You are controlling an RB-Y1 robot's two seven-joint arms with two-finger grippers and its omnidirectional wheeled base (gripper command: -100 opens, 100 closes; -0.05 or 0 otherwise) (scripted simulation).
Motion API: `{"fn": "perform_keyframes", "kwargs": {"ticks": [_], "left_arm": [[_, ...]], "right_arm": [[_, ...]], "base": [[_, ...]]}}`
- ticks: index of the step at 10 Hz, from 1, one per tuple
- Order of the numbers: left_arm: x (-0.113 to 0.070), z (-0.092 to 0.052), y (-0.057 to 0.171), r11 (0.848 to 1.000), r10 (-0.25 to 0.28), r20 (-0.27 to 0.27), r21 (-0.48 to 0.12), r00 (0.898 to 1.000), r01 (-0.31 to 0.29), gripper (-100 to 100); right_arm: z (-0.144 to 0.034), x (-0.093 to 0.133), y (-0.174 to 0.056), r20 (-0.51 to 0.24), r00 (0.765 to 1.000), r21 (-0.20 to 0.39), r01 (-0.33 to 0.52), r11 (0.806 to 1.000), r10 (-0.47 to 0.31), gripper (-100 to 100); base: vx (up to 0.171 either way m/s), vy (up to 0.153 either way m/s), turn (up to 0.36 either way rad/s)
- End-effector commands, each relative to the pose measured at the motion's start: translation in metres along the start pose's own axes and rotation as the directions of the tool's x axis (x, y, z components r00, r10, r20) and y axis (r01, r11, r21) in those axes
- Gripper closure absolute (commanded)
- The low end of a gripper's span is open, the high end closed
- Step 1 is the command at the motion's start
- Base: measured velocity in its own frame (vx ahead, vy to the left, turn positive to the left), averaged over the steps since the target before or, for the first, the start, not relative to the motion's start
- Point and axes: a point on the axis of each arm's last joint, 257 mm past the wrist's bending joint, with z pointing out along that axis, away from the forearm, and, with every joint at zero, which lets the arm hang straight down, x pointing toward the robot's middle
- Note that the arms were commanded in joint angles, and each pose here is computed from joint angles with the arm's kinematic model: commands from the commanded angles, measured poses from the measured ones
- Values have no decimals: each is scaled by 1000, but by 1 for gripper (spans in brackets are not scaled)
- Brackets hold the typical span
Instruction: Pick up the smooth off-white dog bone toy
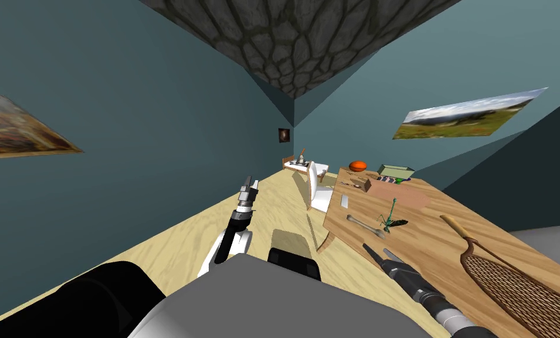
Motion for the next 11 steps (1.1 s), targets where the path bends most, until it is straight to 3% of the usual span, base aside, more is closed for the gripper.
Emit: {"fn": "perform_keyframes", "kwargs": {"ticks": [1, 2, 3, 5, 6, 7, 8, 9, 10, 11], "left_arm": [[0, 0, 0, 1000, 0, 0, 0, 1000, 0, 0], [0, 0, 0, 1000, 0, 0, 0, 1000, 0, 0], [0, 0, 0, 1000, 0, 0, 0, 1000, 0, 0], [0, 0, 0, 1000, 0, 0, 0, 1000, 0, 0], [0, 0, 0, 1000, 0, 0, 0, 1000, 0, 0], [0, 0, 0, 1000, 0, 0, 0, 1000, 0, 0], [0, 0, 0, 1000, 0, 0, 0, 1000, 0, 0], [0, 0, 0, 1000, 0, 0, 0, 1000, 0, 0], [0, 0, 0, 1000, 0, 0, 0, 1000, 0, 0], [0, 0, 0, 1000, 0, 0, 0, 1000, 0, 0]], "right_arm": [[-4, 15, -15, -57, 997, 20, 60, 998, -59, -100], [-14, 31, -31, -122, 985, 32, 125, 992, -120, -100], [-15, 34, -33, -131, 983, 33, 134, 990, -129, -100], [-37, 64, -66, -259, 936, 37, 258, 965, -240, -100], [-41, 69, -70, -278, 926, 36, 277, 960, -257, -100], [-52, 80, -84, -333, 891, 25, 334, 942, -308, -100], [-55, 84, -89, -348, 883, 26, 344, 939, -314, -100], [-70, 97, -107, -410, 839, 15, 400, 916, -359, -100], [-71, 98, -107, -413, 834, 11, 406, 914, -366, -100], [-83, 106, -120, -463, 784, -14, 460, 888, -414, -100]], "base": [[99, 58, 62], [96, 36, 99], [70, 21, 53], [120, 26, 116], [123, 31, 40], [115, 36, 74], [99, 32, 44], [109, 29, 81], [95, 4, 42], [114, 1, 76]]}}
